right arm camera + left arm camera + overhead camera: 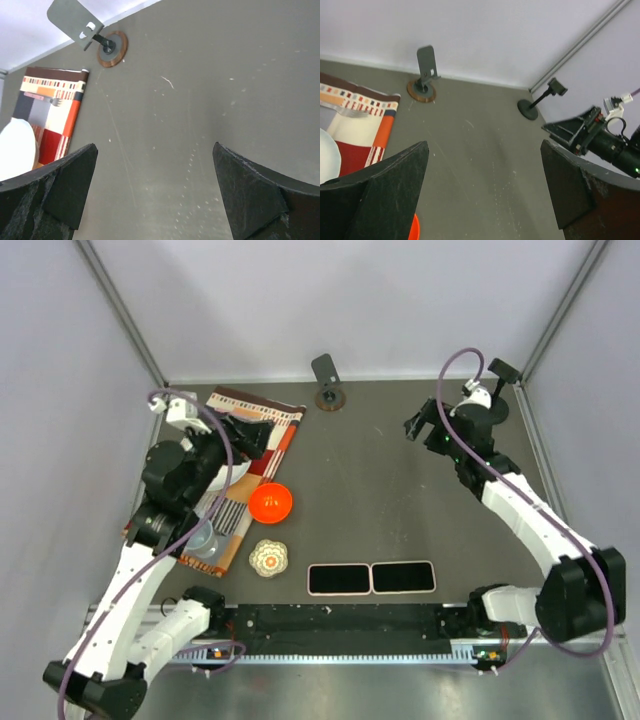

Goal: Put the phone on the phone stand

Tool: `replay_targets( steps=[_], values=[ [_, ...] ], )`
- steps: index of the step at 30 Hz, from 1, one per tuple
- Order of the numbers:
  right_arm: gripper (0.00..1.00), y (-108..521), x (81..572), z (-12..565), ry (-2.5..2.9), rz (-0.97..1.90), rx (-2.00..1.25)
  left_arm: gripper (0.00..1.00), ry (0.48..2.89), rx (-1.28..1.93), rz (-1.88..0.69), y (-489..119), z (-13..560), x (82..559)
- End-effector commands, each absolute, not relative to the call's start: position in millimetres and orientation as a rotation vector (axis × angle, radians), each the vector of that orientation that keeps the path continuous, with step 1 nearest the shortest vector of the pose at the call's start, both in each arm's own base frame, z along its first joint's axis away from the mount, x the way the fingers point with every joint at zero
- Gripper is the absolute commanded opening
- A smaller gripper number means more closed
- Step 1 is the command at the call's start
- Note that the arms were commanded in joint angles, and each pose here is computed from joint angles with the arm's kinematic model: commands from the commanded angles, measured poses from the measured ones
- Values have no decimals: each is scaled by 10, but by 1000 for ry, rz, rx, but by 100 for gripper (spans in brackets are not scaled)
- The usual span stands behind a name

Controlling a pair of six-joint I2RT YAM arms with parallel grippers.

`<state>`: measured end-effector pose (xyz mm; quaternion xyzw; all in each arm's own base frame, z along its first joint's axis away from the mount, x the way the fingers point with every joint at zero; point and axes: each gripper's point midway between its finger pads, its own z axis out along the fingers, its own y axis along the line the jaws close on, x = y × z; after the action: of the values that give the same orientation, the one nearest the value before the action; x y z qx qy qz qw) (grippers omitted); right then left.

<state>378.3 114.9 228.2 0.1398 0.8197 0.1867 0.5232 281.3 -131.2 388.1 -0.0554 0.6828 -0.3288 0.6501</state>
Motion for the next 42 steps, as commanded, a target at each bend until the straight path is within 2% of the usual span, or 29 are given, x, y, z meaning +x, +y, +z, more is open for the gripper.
replay_targets(
  steps=[1, 4, 9, 11, 12, 13, 15, 16, 18, 19, 20, 22, 24, 25, 26, 28, 33, 40, 42],
  values=[
    [99, 1488, 4238, 2635, 1794, 640, 334, 98, 1576, -82, -820, -1503, 3757, 2976],
    [99, 1604, 4465, 2499, 1806, 659, 314, 98, 1615, -90, -810, -1540, 3574, 3158],
    [99, 1863, 4511, 2217, 1812, 721, 109, 98, 1711, -127, -787, -1601, 3245, 3608],
    [99, 1849, 4513, 2143, 1800, 683, 49, 95, 1783, -70, -805, -1750, 2994, 3817],
    [99, 1840, 4521, 2114, 1803, 669, 38, 93, 1757, -22, -808, -1812, 3096, 3928],
    [99, 1830, 4530, 2076, 1809, 655, 31, 89, 1817, -12, -809, -1893, 2854, 4106],
    [99, 1812, 4548, 1968, 1825, 633, 21, 86, 1786, 70, -824, -2026, 2940, 4325],
    [99, 1817, 4550, 1950, 1823, 636, 13, 83, 1832, 89, -816, -2092, 2705, 4506],
    [99, 1824, 4548, 1944, 1812, 655, -1, 83, 1801, 125, -775, -2136, 2781, 4782],
    [99, 1829, 4541, 1946, 1810, 666, -5, 83, 1858, 115, -755, -2169, 2492, 4966],
    [99, 1860, 4524, 1945, 1807, 686, -18, 81, 1815, 129, -750, -2211, 2684, 5131],
    [99, 1891, 4538, 2006, 1773, 703, -36, 79, 1834, 141, -721, -2288, 2441, 5418],
    [99, 1915, 4555, 1997, 1769, 717, -46, 77, 1777, 127, -683, -2298, 2567, 5693],
    [99, 1909, 4572, 2003, 1767, 715, -48, 76, 1822, 105, -656, -2297, 2296, 5837],
    [99, 1906, 4589, 2003, 1766, 718, -48, 76, 1790, 89, -643, -2294, 2457, 5974],
    [99, 1859, 4625, 2016, 1752, 726, -32, 75, 1822, 54, -642, -2305, 2239, 6150],
    [99, 1779, 4662, 2019, 1726, 788, 20, 74, 1748, 6, -693, -2381, 2199, 6386],
    [99, 1811, 4711, 1993, 1720, 848, 34, 64, 1719, -34, -710, -2385, 1975, 6598],
    [99, 1824, 4723, 1985, 1720, 856, 35, 55, 1712, -57, -709, -2365, 1938, 6637]
  ],
)
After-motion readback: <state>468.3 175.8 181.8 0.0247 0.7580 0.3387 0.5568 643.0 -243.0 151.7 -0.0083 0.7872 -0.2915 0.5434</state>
